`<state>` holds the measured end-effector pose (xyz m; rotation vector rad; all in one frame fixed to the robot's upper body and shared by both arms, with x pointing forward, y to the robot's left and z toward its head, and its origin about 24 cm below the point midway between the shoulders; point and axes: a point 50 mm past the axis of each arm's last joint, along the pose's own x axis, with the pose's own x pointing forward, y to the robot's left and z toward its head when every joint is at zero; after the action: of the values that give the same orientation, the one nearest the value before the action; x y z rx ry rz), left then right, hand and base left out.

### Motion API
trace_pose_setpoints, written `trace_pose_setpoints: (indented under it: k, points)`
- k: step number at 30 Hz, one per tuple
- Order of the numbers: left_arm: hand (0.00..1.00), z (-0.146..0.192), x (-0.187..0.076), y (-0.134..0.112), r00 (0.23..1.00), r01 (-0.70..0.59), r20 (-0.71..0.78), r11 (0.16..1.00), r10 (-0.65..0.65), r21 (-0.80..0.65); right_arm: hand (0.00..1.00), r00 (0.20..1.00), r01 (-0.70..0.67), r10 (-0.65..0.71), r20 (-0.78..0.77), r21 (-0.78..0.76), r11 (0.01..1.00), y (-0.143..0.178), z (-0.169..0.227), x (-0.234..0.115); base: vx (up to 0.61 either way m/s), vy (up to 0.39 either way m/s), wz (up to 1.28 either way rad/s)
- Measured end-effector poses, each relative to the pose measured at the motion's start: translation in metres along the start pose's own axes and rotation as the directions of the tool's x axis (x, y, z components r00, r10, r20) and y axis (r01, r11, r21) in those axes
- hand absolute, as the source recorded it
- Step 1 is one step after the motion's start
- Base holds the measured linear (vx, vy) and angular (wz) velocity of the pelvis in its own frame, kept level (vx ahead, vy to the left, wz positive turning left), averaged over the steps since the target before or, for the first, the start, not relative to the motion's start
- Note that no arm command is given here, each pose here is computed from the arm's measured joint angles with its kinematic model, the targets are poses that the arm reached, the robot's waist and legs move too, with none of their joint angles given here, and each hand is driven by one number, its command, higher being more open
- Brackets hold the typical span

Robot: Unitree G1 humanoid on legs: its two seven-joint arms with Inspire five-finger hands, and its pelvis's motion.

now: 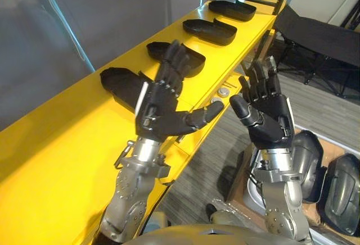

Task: Walk over and take three plastic housings, then place them on the shelf

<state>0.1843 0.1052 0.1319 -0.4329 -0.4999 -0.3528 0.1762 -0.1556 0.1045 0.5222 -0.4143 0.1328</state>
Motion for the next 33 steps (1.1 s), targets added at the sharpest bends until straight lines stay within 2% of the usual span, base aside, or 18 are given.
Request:
trace_pose_setpoints:
  k: [5, 8, 12, 16, 22, 26, 28, 31, 33]
  points:
    - [1.0, 0.0, -0.004, -0.001, 1.0, -0.006, 0.006, 1.0, 0.007, -0.023, 1.0, 1.0, -0.005, 0.005, -0.029, 0.005, 1.0, -0.001, -0.002, -0.012, -0.12, 0.063, -0.72]
    - [1.0, 0.001, -0.002, 0.0, 1.0, -0.013, 0.015, 1.0, 0.013, -0.01, 1.0, 0.996, -0.085, 0.085, -0.005, -0.003, 0.996, 0.002, 0.0, -0.007, -0.14, 0.113, -0.81]
    - [1.0, 0.011, 0.003, 0.024, 0.991, -0.127, 0.047, 0.988, 0.123, 0.087, 1.0, 0.987, -0.161, 0.161, 0.002, 0.017, 0.987, 0.011, -0.022, 0.03, -0.14, -0.064, -0.71]
    - [1.0, 0.019, 0.001, 0.042, 0.978, -0.206, 0.068, 0.969, 0.198, 0.139, 1.0, 0.988, -0.127, 0.129, -0.086, 0.023, 0.992, 0.016, -0.047, 0.032, -0.07, -0.2, -0.31]
    - [1.0, 0.013, -0.002, 0.052, 0.968, -0.251, 0.023, 0.965, 0.25, 0.075, 1.0, 0.987, -0.04, 0.039, -0.155, -0.005, 0.999, 0.008, -0.056, 0.017, -0.07, -0.554, -0.24]
    - [1.0, -0.023, -0.01, 0.038, 0.931, -0.352, -0.135, 0.933, 0.34, -0.079, 1.0, 0.976, 0.071, -0.098, -0.193, -0.145, 0.987, -0.034, -0.044, 0.002, -0.08, -0.625, 0.24]
    - [1.0, -0.035, -0.015, 0.024, 0.94, -0.304, -0.202, 0.944, 0.275, -0.129, 1.0, 0.945, 0.196, -0.248, -0.214, -0.236, 0.952, -0.062, -0.035, -0.022, -0.11, -0.5, 0.32]
    - [1.0, -0.035, -0.016, 0.015, 0.964, -0.212, -0.196, 0.964, 0.18, -0.158, 1.0, 0.902, 0.316, -0.384, -0.197, -0.305, 0.898, -0.083, -0.024, -0.041, -0.09, -0.205, -0.05]
    - [1.0, -0.033, -0.017, 0.016, 0.971, -0.194, -0.172, 0.967, 0.166, -0.164, 1.0, 0.888, 0.347, -0.419, -0.188, -0.322, 0.881, -0.087, -0.023, -0.044, -0.07, -0.091, -0.42]
